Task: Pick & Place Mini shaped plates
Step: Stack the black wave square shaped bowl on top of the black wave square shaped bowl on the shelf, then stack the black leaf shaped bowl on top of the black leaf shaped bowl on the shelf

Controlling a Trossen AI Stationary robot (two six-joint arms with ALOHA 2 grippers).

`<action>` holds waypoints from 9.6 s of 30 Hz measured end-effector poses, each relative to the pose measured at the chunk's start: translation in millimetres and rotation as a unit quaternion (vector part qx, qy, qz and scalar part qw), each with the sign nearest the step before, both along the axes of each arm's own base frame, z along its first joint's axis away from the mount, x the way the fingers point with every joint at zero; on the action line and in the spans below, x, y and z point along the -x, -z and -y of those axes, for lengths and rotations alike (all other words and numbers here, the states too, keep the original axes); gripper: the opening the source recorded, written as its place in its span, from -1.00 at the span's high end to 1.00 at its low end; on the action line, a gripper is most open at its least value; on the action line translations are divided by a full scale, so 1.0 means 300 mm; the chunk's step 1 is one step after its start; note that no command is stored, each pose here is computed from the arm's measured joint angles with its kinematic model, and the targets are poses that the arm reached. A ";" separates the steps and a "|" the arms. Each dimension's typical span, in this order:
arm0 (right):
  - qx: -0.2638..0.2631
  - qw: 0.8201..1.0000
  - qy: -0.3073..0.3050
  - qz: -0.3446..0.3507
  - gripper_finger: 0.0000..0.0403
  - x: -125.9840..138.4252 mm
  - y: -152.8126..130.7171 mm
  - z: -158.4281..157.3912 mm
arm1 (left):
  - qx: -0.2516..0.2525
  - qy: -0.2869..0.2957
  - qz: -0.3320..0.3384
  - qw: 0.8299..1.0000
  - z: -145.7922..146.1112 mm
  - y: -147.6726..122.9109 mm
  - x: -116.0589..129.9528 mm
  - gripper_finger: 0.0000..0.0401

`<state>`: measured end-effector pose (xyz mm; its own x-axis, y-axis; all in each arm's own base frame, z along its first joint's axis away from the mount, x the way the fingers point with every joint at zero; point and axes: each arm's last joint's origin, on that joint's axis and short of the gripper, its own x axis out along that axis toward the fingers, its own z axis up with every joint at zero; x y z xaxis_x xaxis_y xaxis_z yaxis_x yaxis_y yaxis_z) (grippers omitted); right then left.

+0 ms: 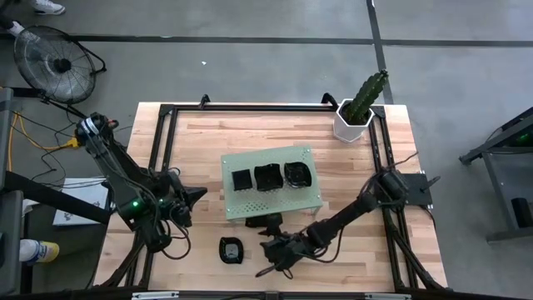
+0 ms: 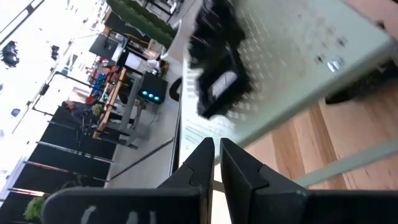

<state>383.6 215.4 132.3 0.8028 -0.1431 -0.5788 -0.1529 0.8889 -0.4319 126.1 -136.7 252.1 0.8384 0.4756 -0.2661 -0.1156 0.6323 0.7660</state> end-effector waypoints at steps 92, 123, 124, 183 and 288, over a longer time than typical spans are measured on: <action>-0.053 0.998 0.027 -0.036 0.99 0.076 -0.094 -0.168 | 0.052 0.017 -0.013 0.998 0.021 0.176 -0.011 0.89; 0.135 0.979 0.131 -0.084 0.99 0.121 -0.602 -0.099 | 0.061 0.021 -0.017 0.998 0.024 0.176 -0.012 0.89; 0.140 0.977 0.134 -0.086 0.99 0.127 -0.610 -0.095 | 0.061 0.021 -0.017 0.998 0.024 0.176 -0.012 0.89; 0.123 0.974 0.080 -0.174 1.00 0.048 -0.799 0.461 | 0.072 0.030 -0.042 0.996 0.034 0.192 -0.016 0.89; -0.049 0.997 0.024 0.057 0.23 0.248 -0.546 0.604 | 0.056 0.024 -0.033 0.998 0.037 0.199 -0.020 0.89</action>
